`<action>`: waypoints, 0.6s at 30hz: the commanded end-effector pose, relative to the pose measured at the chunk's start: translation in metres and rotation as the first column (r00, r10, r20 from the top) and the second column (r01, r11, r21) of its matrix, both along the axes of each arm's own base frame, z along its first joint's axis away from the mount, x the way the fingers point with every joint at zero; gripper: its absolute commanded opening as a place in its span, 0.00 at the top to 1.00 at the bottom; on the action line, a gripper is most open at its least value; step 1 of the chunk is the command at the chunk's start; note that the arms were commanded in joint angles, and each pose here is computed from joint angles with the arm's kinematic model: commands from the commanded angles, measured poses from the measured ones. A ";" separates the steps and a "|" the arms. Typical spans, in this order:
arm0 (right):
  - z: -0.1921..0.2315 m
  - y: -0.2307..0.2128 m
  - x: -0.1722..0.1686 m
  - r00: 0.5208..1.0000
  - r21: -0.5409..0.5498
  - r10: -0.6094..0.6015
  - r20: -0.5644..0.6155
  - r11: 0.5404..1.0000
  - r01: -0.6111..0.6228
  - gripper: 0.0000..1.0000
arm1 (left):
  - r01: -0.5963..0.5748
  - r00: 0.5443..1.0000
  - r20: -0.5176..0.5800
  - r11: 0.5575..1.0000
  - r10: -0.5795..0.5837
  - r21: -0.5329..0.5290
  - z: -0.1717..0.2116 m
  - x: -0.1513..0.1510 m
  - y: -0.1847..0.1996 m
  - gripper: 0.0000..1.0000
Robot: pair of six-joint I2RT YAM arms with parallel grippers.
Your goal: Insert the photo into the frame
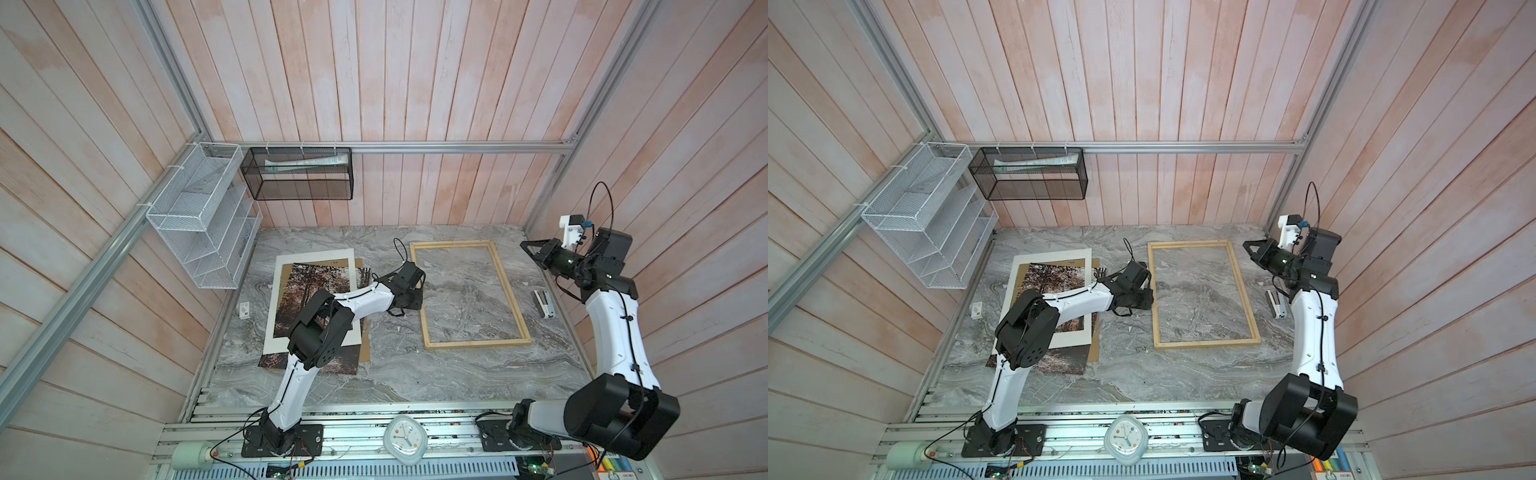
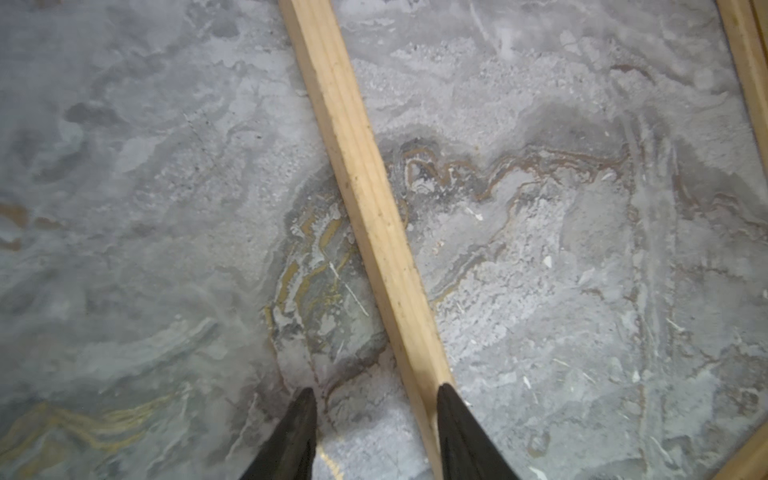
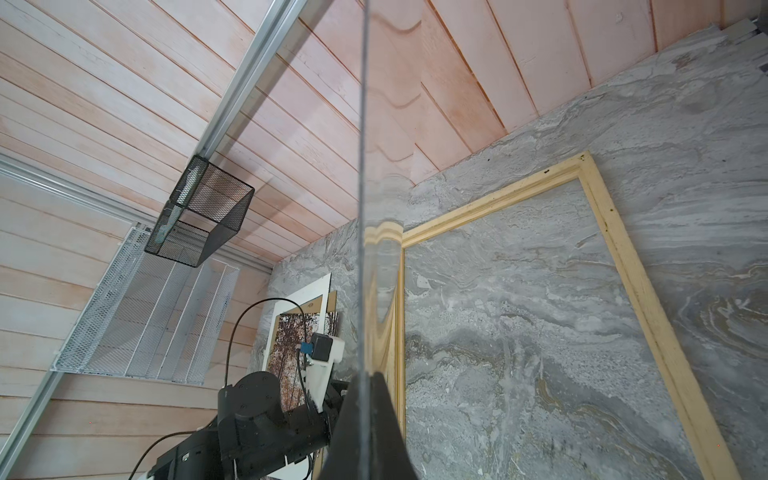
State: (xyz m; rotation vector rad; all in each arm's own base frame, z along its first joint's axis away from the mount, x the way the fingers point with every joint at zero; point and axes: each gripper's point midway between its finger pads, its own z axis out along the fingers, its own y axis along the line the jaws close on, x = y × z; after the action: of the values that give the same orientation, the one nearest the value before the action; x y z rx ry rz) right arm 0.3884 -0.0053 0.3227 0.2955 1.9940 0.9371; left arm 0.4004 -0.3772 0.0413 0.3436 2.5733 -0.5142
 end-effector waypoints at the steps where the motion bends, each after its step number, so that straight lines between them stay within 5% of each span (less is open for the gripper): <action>1: 0.017 0.005 -0.007 0.997 -0.016 0.032 0.070 0.999 -0.031 0.98 | 0.003 1.000 0.012 0.998 -0.002 -0.063 0.014 -0.003 -0.011 0.49; 9: 0.010 0.003 -0.009 0.998 -0.011 0.025 0.055 1.000 -0.024 0.99 | -0.004 1.000 -0.002 1.000 0.004 -0.021 0.006 0.001 -0.010 0.45; 18: 0.012 0.008 -0.017 0.997 0.010 0.050 0.064 0.999 -0.050 0.98 | -0.017 0.999 -0.046 0.999 0.019 0.035 -0.021 0.003 -0.007 0.58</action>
State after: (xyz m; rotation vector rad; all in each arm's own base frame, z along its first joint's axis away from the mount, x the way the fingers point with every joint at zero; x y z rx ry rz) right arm 0.3805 -0.0060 0.3196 0.3002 1.9918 0.9472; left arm 0.4032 -0.3901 0.0352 0.3281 2.5929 -0.5295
